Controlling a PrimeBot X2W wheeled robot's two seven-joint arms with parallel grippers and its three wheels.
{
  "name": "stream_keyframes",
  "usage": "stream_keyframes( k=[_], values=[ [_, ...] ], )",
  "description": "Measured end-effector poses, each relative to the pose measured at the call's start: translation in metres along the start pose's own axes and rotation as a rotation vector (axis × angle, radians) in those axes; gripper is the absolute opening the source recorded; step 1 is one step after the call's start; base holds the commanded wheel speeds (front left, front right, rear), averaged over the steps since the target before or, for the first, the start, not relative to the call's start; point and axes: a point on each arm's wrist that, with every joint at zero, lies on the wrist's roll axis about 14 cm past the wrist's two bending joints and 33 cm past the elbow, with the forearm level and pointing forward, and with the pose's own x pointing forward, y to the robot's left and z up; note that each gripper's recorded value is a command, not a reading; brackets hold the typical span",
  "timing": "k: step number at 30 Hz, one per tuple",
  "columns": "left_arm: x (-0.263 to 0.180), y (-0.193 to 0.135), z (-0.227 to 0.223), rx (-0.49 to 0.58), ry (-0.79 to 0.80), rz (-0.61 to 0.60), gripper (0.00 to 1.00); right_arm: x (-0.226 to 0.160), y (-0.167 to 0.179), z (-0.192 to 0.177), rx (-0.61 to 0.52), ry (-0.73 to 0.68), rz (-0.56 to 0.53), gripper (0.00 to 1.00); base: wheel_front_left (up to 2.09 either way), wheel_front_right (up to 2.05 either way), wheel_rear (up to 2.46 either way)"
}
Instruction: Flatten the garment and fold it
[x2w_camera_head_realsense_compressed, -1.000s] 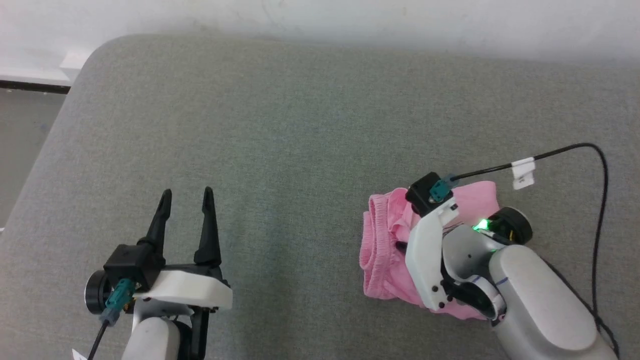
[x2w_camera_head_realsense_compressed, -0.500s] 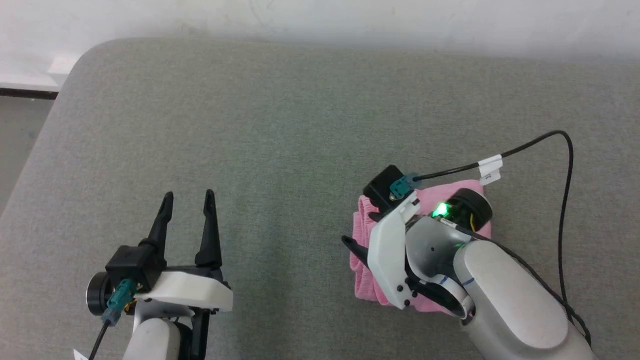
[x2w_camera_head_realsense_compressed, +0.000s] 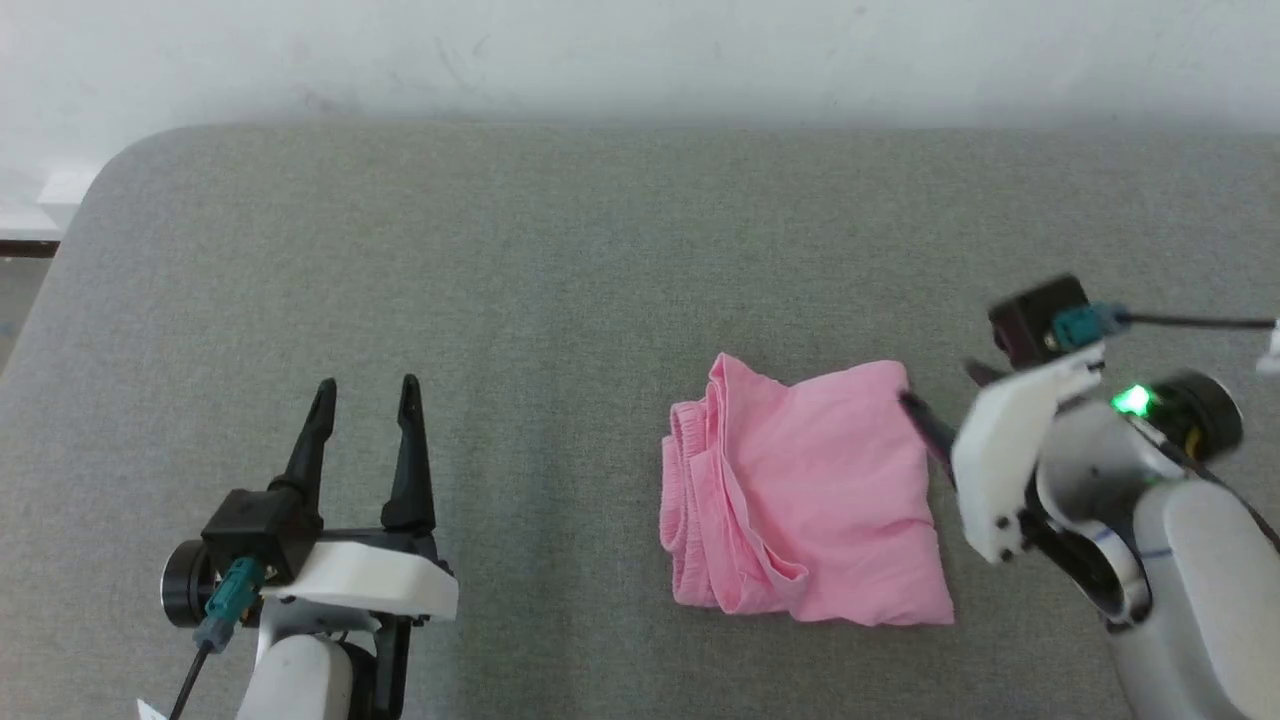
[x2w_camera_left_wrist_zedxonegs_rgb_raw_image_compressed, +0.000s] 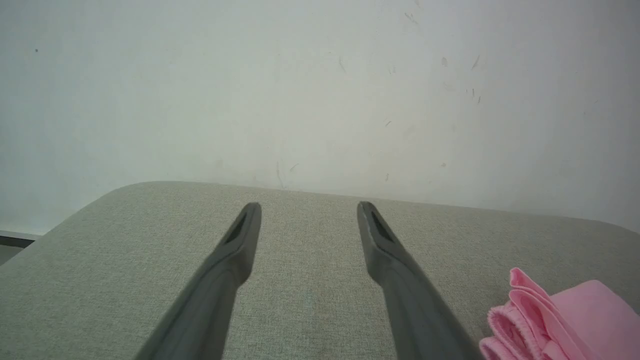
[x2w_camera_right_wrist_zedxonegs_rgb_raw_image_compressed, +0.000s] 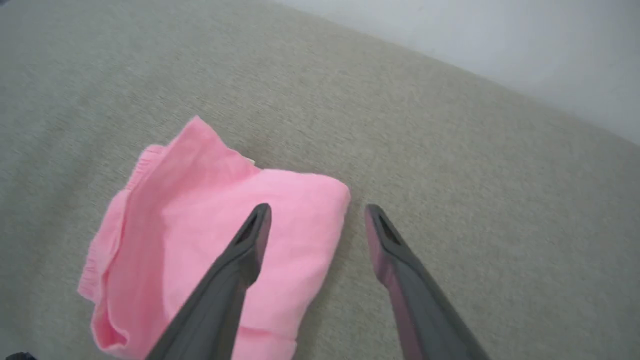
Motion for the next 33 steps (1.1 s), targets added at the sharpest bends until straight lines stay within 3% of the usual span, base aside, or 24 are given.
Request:
stream_keyframes(
  k=[2,7,14,17,18,19,20,27,33],
  values=[
    [0.000,-0.002,0.000,-0.001,0.000,-0.008,1.00,-0.002,-0.012,-0.027,0.012,0.080,-0.041,1.00,0.00,0.00,0.00],
    [0.001,-0.001,-0.006,-0.001,0.016,-0.006,1.00,0.004,-0.002,-0.076,0.060,0.217,-0.024,1.00,0.00,0.00,0.00],
    [0.000,0.003,-0.015,0.002,0.041,0.006,1.00,0.022,0.023,-0.117,0.064,0.338,0.034,1.00,0.00,0.00,0.00],
    [-0.001,0.006,-0.017,0.005,0.048,0.015,1.00,0.030,0.022,-0.118,0.053,0.344,0.036,1.00,0.00,0.00,0.00],
    [-0.001,0.007,-0.018,0.006,0.050,0.017,1.00,0.032,0.022,-0.118,0.052,0.347,0.036,0.40,0.00,0.00,0.00],
    [-0.002,0.008,-0.018,0.006,0.051,0.019,1.00,0.034,0.021,-0.118,0.050,0.348,0.036,0.40,0.00,0.00,0.00],
    [-0.002,0.008,-0.018,0.006,0.051,0.019,1.00,0.035,0.021,-0.117,0.047,0.346,0.035,0.00,0.00,0.00,0.00],
    [0.004,-0.001,-0.018,-0.002,0.046,-0.005,1.00,0.033,0.017,-0.110,-0.018,0.333,0.050,0.00,0.00,0.00,0.00],
    [0.021,-0.026,-0.015,-0.021,0.020,-0.063,1.00,0.016,-0.017,-0.105,-0.147,0.358,0.017,0.00,0.00,0.00,0.00]
  ],
)
